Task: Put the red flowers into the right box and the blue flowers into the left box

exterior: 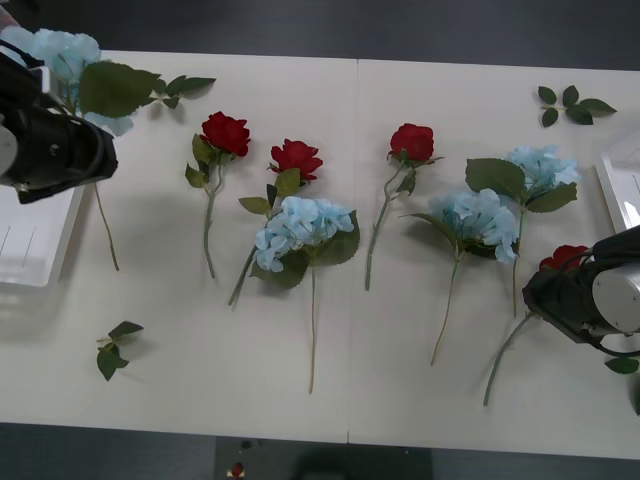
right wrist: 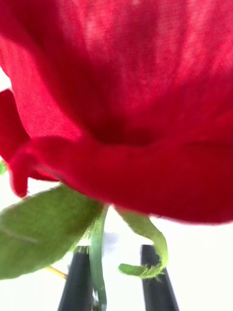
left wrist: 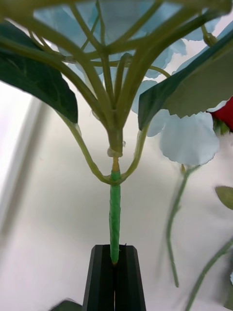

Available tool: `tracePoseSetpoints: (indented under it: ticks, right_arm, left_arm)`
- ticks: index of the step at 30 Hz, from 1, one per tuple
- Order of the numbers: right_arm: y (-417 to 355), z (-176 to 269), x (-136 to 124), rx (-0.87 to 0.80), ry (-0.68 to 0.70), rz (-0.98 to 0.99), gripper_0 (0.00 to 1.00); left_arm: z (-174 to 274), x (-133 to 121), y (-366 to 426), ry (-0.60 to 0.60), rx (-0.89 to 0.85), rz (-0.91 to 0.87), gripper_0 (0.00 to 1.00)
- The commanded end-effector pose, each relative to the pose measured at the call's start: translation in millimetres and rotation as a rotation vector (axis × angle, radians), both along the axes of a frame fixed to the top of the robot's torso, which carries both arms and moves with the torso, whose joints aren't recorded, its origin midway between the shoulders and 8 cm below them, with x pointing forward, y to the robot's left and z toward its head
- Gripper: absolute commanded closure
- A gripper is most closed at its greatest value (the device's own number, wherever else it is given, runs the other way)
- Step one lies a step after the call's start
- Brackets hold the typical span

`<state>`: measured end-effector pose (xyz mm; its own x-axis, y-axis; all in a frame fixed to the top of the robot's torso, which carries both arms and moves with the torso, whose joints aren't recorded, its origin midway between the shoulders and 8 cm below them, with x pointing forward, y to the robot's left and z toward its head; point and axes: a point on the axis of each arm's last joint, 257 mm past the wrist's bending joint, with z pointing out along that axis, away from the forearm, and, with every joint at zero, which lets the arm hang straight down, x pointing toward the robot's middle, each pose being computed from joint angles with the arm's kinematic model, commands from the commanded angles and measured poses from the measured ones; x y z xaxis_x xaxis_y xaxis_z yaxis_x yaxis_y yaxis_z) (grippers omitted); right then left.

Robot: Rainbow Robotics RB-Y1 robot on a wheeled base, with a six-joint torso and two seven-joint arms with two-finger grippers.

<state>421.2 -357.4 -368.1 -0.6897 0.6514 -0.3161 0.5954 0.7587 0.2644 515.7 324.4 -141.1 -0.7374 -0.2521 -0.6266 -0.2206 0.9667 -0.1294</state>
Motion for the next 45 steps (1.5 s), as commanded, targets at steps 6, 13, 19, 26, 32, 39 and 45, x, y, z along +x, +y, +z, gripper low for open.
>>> tracePoseSetpoints:
  ticks: [6, 13, 19, 26, 32, 39, 45]
  right_arm:
    - [9, 13, 8, 0.000, -0.034, 0.029, 1.00]
    - [1, 42, 12, -0.038, -0.066, 0.055, 1.00]
    - [-15, 80, 18, -0.096, -0.107, 0.089, 1.00]
    - [-44, 126, 27, -0.142, -0.160, 0.149, 1.00]
    - [-100, 175, 29, -0.305, -0.170, 0.201, 1.00]
    - [-152, 230, 35, -0.448, -0.176, 0.273, 1.00]
    - [-198, 255, 47, -0.490, -0.147, 0.289, 1.00]
  left_arm:
    - [55, 24, 147, -0.022, 0.057, 0.168, 1.00]
    - [38, 31, 213, -0.024, 0.085, 0.206, 1.00]
    - [14, 31, 226, -0.003, 0.074, 0.214, 1.00]
    - [4, 36, 233, -0.018, 0.075, 0.222, 0.56]
    - [8, 40, 227, -0.030, 0.077, 0.194, 0.05]
    - [31, 49, 186, -0.071, 0.022, 0.105, 0.00]
    - [51, 57, 122, -0.115, -0.030, -0.022, 0.00]
